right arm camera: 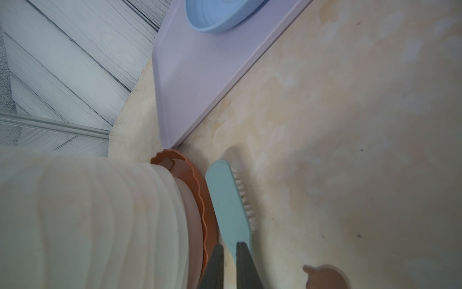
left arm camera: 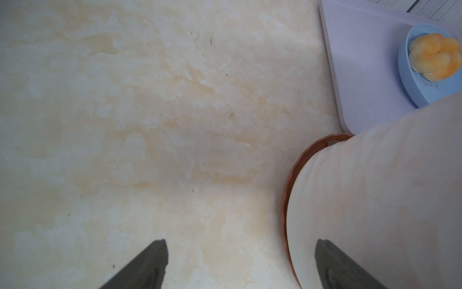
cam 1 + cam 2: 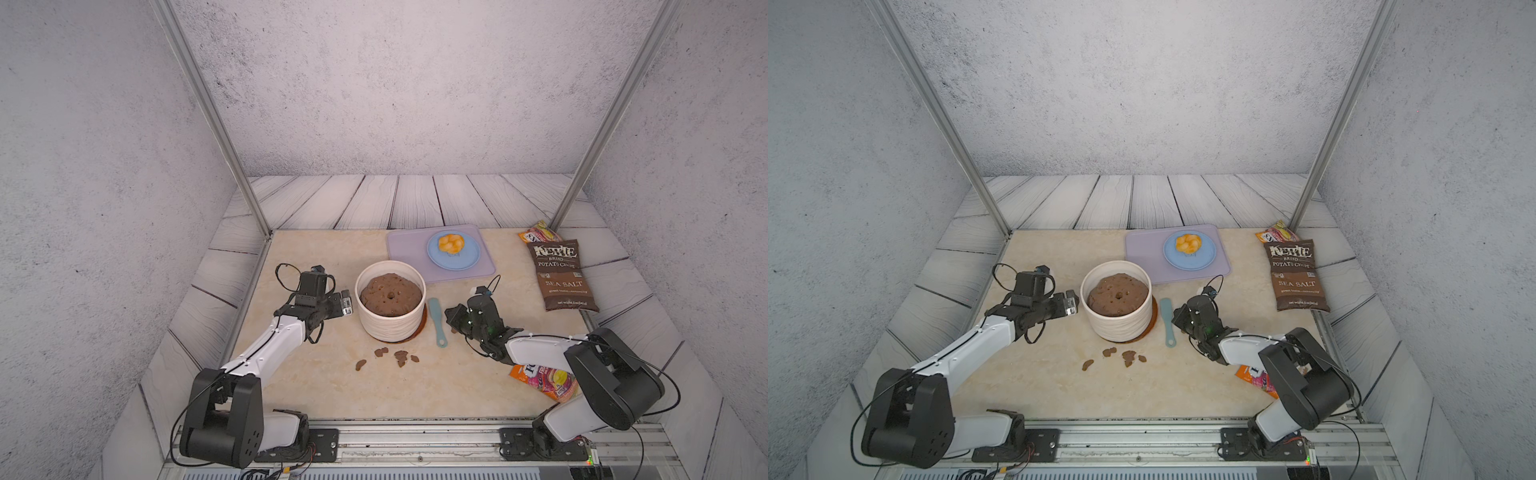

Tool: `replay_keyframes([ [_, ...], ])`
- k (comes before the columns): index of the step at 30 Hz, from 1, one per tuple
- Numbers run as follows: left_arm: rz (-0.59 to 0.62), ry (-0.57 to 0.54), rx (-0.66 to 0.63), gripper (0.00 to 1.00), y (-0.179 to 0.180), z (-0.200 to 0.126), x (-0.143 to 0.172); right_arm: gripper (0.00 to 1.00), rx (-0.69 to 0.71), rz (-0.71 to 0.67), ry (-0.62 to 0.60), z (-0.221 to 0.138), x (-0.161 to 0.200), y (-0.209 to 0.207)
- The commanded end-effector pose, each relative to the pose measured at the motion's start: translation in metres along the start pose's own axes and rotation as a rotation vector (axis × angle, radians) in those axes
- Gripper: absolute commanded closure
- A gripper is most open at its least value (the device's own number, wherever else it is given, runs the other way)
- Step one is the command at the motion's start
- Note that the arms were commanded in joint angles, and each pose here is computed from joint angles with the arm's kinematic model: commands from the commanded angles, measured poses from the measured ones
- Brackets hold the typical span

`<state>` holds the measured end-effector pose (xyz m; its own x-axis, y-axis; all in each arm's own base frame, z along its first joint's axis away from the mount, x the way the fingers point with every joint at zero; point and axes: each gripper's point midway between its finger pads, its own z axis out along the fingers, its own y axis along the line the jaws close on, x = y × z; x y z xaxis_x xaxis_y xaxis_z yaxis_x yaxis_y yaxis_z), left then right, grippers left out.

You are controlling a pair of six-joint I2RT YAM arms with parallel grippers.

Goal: Scrub the dried mud off the ceramic pot
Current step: Place the brush at the center of the board, then reset both arms

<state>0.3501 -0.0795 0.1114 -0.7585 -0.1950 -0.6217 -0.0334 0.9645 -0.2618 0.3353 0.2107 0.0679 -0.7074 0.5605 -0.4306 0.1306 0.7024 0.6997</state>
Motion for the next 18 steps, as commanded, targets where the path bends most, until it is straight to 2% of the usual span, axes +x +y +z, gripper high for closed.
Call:
replay_keyframes([
  [1,0.001,0.019,-0.011,0.02,0.006,0.003,0.005,0.82,0.009,-0.025,0.019,-0.002,0.005,-0.002],
  [4,0.000,0.022,-0.044,0.02,0.014,0.003,0.005,0.74,0.031,-0.083,0.021,-0.007,0.001,0.000],
  [8,-0.005,-0.006,-0.071,0.02,0.024,-0.001,-0.004,0.62,0.128,-0.249,-0.025,-0.025,-0.023,0.000],
  [13,0.027,-0.054,-0.110,0.02,0.034,-0.005,-0.017,0.35,0.262,-0.516,-0.091,-0.060,-0.073,-0.006],
  [15,0.037,-0.078,-0.139,0.02,0.041,-0.002,-0.023,0.27,0.321,-0.592,-0.119,-0.074,-0.099,-0.017],
  [18,0.071,-0.125,-0.193,0.02,0.050,0.000,-0.036,0.22,0.383,-0.652,-0.173,-0.089,-0.136,-0.034],
])
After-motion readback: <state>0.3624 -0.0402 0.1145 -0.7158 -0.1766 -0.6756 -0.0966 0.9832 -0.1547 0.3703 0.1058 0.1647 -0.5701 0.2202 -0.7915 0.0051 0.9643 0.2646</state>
